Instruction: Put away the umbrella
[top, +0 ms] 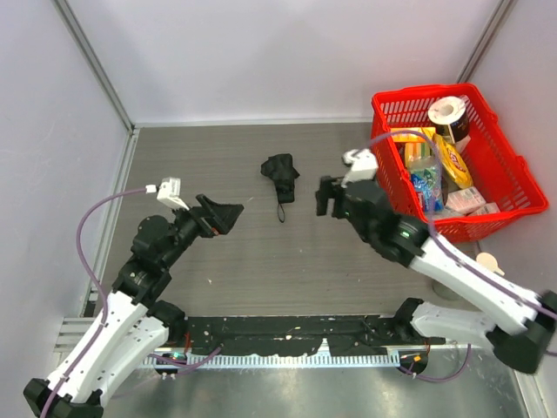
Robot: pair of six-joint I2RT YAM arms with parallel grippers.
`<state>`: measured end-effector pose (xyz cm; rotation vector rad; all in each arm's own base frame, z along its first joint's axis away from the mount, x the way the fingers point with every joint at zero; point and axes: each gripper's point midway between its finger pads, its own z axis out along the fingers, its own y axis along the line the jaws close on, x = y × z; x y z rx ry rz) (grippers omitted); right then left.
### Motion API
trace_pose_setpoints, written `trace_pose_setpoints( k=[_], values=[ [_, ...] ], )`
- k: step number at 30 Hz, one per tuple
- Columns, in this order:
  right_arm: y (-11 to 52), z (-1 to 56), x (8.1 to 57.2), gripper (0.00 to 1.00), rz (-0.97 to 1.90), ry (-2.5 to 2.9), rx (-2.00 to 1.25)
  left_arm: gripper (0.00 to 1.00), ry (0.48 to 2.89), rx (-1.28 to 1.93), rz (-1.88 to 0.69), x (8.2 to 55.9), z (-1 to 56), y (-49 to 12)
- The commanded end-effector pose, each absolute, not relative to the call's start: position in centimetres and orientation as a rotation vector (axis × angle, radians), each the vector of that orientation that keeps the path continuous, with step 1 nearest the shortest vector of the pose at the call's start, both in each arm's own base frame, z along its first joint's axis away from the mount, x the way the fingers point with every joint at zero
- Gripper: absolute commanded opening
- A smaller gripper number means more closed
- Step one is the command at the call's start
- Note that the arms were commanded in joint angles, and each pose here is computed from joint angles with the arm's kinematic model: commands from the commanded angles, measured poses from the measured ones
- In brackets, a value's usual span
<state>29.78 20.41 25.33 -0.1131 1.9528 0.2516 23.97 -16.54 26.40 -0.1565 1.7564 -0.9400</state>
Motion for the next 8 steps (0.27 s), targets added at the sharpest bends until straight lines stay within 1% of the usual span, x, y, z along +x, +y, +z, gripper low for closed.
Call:
trace_pose_setpoints(
  k=[1,4,8],
  values=[
    [14.8,30.8,25.3,0.82,0.285,1.796,-0.066,1.0,1.504,-0.073,-0.964,23.2,33.6,-15.9],
    [12.5,35.5,22.3,0.82,0.427,1.617,-0.038,1.0,1.415,-0.054,-0.942,22.2,36.5,-14.9],
    [10.3,38.4,20.6,0.82,0.454,1.503,-0.015,1.0,1.313,-0.046,-0.902,20.6,39.7,-13.2]
  ],
)
